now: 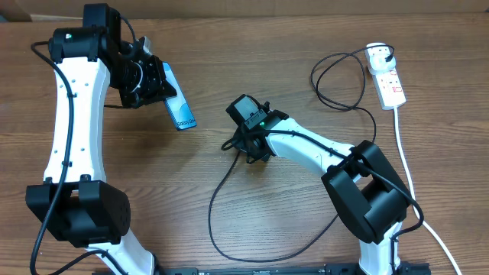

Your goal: Plug charger to phone and switch on socket

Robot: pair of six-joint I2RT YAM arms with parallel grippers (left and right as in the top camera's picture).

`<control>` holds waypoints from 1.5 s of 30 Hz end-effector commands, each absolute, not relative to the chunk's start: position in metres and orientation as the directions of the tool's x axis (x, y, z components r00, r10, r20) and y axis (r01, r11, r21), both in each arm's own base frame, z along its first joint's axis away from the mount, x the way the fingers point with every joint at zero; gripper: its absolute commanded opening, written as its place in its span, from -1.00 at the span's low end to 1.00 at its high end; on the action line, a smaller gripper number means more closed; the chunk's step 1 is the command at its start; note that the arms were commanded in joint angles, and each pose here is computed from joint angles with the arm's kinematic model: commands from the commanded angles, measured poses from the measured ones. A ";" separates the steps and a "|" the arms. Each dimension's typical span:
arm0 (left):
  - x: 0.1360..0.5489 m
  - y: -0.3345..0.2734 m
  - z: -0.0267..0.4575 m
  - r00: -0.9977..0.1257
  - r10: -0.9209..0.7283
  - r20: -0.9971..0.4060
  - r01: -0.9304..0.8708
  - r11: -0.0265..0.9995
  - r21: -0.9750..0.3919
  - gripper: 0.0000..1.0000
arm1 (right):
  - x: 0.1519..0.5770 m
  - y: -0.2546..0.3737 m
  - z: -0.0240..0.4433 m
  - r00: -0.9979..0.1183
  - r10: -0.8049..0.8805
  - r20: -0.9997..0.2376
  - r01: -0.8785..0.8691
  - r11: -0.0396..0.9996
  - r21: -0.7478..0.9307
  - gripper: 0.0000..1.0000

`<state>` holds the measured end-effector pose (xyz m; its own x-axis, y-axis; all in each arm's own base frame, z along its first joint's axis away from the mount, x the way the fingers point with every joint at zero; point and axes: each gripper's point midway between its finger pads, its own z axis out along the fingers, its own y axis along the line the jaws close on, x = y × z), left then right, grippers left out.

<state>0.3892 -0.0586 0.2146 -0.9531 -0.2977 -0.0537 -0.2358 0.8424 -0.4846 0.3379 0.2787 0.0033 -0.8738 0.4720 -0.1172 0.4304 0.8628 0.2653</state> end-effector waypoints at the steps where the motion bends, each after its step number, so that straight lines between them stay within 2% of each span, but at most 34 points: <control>1: 0.390 -0.063 0.223 -0.954 -0.292 -0.073 -0.218 0.837 -0.501 -0.92 | 0.335 0.258 -0.014 -0.866 0.478 -0.148 0.454 0.875 0.168 -0.50; 6: 0.390 -0.063 0.223 -0.954 -0.292 -0.072 -0.219 0.837 -0.501 -0.92 | 0.328 0.245 -0.017 -0.864 0.489 -0.117 0.477 0.871 0.118 -0.53; 10: 0.390 -0.063 0.223 -0.953 -0.293 -0.072 -0.219 0.837 -0.501 -0.91 | 0.322 0.266 -0.015 -0.876 0.483 -0.005 0.472 0.858 0.201 -0.53; 14: 0.389 -0.063 0.223 -0.954 -0.292 -0.070 -0.220 0.837 -0.501 -0.92 | 0.318 0.275 -0.014 -0.881 0.472 0.037 0.468 0.853 0.230 -0.51; 37: 0.388 -0.063 0.223 -0.954 -0.292 -0.065 -0.222 0.837 -0.500 -0.92 | 0.327 0.257 -0.016 -0.862 0.503 -0.058 0.487 0.855 0.176 -0.63; 45: 0.388 -0.063 0.223 -0.954 -0.292 -0.065 -0.222 0.837 -0.500 -0.92 | 0.329 0.259 -0.016 -0.863 0.502 -0.060 0.485 0.854 0.187 -0.75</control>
